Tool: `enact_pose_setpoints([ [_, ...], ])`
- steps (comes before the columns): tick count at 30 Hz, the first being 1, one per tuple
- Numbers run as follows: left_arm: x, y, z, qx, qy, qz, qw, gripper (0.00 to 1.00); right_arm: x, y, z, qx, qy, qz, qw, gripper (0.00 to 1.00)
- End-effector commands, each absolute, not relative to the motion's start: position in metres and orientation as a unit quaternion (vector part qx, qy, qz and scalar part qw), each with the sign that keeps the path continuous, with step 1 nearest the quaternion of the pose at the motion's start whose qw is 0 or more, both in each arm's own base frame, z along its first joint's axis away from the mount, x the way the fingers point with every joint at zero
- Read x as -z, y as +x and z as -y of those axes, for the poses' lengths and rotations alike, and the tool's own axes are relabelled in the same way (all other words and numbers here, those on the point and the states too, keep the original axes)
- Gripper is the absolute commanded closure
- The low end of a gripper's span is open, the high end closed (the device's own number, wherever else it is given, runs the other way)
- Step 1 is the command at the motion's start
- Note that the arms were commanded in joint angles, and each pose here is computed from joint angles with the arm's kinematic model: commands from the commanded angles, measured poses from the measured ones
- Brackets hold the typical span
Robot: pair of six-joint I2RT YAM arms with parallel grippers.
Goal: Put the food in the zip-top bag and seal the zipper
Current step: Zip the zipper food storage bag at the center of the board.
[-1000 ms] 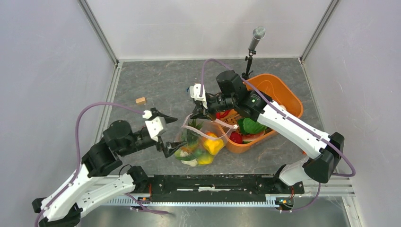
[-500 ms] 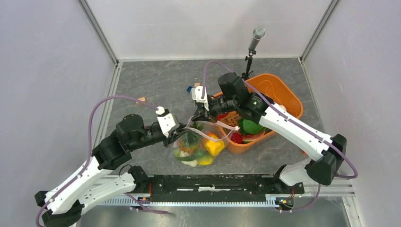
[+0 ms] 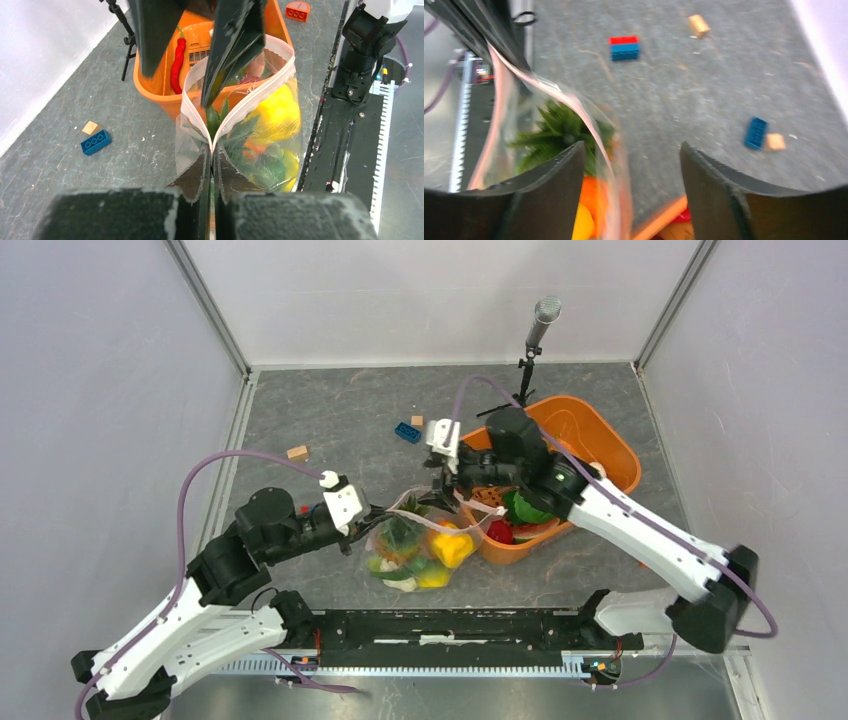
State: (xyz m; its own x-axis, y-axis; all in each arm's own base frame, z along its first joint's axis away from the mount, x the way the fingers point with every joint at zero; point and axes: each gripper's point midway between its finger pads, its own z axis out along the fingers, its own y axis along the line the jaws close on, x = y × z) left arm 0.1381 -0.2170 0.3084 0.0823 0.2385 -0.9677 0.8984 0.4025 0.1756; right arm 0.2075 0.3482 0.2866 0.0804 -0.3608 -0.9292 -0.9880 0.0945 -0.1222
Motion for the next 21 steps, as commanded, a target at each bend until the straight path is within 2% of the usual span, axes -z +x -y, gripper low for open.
enact_pose_setpoints([
  [1,-0.322,0.135,0.204,0.276,0.460,-0.597,0.597,0.98,-0.355,0.237,-0.303,-0.296,-0.443,-0.593,0.603,0.22],
  [4,-0.325,0.130,0.199,0.276,0.458,-0.592,0.602,0.98,-0.363,0.232,-0.274,-0.296,-0.393,-0.596,0.634,0.20],
  [11,-0.323,0.127,0.195,0.275,0.458,-0.595,0.601,0.98,-0.331,0.210,-0.223,-0.297,-0.323,-0.604,0.665,0.18],
  [17,-0.322,0.127,0.194,0.275,0.460,-0.594,0.600,0.98,-0.291,0.207,-0.205,-0.301,-0.284,-0.640,0.648,0.18],
  [21,-0.323,0.126,0.195,0.277,0.463,-0.590,0.601,0.98,-0.291,0.199,-0.196,-0.306,-0.275,-0.614,0.674,0.18],
])
